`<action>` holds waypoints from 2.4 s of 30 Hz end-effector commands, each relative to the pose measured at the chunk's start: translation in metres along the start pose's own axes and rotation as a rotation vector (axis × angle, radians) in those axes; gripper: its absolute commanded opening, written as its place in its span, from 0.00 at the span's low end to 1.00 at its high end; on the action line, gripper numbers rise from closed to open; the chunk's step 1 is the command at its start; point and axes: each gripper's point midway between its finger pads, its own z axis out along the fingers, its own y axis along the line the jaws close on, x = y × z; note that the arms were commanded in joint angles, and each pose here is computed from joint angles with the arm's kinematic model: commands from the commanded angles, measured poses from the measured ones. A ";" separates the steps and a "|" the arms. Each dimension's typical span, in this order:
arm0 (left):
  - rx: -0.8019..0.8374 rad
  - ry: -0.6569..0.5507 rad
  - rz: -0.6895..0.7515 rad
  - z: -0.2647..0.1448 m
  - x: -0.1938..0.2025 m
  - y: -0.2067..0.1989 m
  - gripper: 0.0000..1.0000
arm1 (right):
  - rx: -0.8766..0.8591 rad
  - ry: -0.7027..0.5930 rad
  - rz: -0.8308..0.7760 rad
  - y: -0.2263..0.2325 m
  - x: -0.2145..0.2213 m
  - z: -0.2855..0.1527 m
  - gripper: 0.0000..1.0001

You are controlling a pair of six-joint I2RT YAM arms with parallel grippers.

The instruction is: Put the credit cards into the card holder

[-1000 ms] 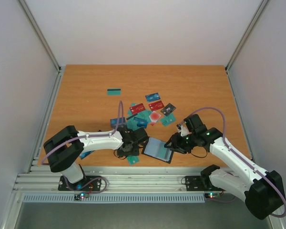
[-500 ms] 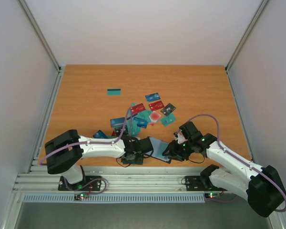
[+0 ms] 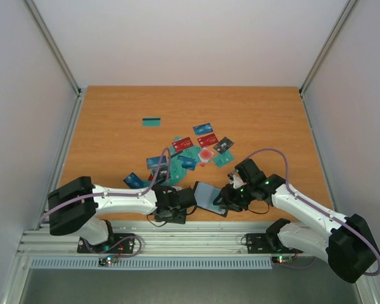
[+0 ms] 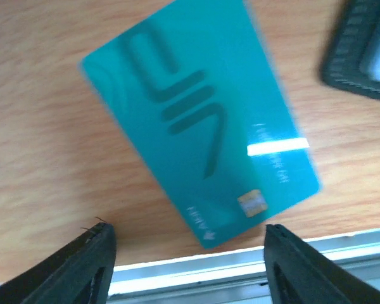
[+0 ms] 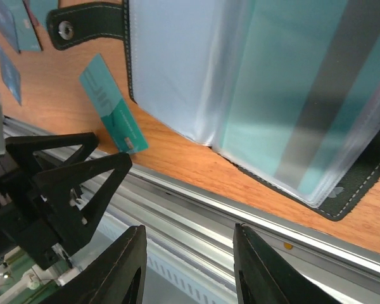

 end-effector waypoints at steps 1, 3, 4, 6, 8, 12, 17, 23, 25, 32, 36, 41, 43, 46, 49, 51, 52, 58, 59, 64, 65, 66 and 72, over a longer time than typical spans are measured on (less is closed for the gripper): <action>-0.156 0.011 -0.097 -0.011 -0.007 0.029 0.71 | 0.005 -0.019 -0.040 0.012 -0.004 -0.009 0.40; -0.146 -0.009 -0.135 -0.016 -0.020 0.021 0.77 | 0.013 -0.026 -0.047 0.012 -0.004 -0.012 0.40; -0.144 -0.009 -0.142 -0.015 -0.025 0.018 0.80 | 0.016 -0.030 -0.052 0.013 -0.005 -0.013 0.40; -0.135 0.005 -0.167 -0.013 -0.035 0.013 0.81 | 0.026 -0.029 -0.058 0.013 -0.004 -0.016 0.40; -0.114 0.023 -0.183 -0.006 -0.040 0.009 0.81 | 0.037 -0.034 -0.067 0.014 -0.005 -0.019 0.40; -0.109 0.045 -0.182 0.004 -0.044 0.006 0.81 | 0.051 -0.043 -0.082 0.016 -0.006 -0.023 0.41; -0.115 0.080 -0.165 0.015 -0.040 0.009 0.78 | 0.062 -0.042 -0.097 0.018 -0.008 -0.024 0.41; -0.057 0.075 -0.135 0.014 -0.044 -0.003 0.78 | 0.059 -0.033 -0.104 0.020 -0.011 -0.022 0.41; -0.048 0.061 -0.139 0.009 -0.047 -0.006 0.79 | 0.056 -0.032 -0.108 0.022 -0.012 -0.021 0.41; -0.064 0.007 -0.150 -0.012 -0.063 -0.010 0.81 | 0.046 -0.035 -0.127 0.028 -0.014 -0.023 0.41; -0.075 -0.007 -0.160 -0.014 -0.067 -0.007 0.83 | 0.039 -0.031 -0.121 0.027 -0.011 -0.023 0.41; -0.130 0.029 -0.167 -0.002 -0.063 0.003 0.81 | 0.036 -0.035 -0.126 0.028 -0.011 -0.025 0.41; -0.140 0.042 -0.165 0.003 -0.061 0.006 0.79 | 0.037 -0.038 -0.132 0.030 -0.012 -0.026 0.41; -0.131 0.082 -0.160 0.012 -0.054 0.005 0.77 | 0.039 -0.040 -0.137 0.031 -0.013 -0.027 0.41; -0.130 0.098 -0.154 0.017 -0.051 0.006 0.76 | 0.040 -0.038 -0.138 0.030 -0.013 -0.026 0.41; -0.136 0.101 -0.153 0.019 -0.050 0.008 0.74 | 0.041 -0.038 -0.137 0.030 -0.013 -0.026 0.41; -0.138 0.103 -0.152 0.020 -0.049 0.009 0.73 | 0.040 -0.038 -0.136 0.030 -0.013 -0.026 0.41; -0.156 0.136 -0.160 0.027 -0.033 0.025 0.64 | 0.044 -0.041 -0.135 0.030 -0.014 -0.026 0.41; -0.154 0.141 -0.162 0.028 -0.030 0.028 0.63 | 0.045 -0.041 -0.133 0.029 -0.014 -0.025 0.41; -0.147 0.154 -0.174 0.030 -0.019 0.038 0.60 | 0.040 -0.040 -0.124 0.029 -0.015 -0.023 0.41; -0.140 0.161 -0.170 0.031 -0.017 0.038 0.60 | 0.038 -0.038 -0.121 0.029 -0.015 -0.022 0.41; -0.127 0.169 -0.167 0.032 -0.015 0.036 0.59 | 0.035 -0.037 -0.117 0.028 -0.015 -0.021 0.41; -0.084 0.256 -0.108 0.042 0.007 0.026 0.58 | 0.018 -0.020 -0.086 0.024 -0.012 -0.013 0.41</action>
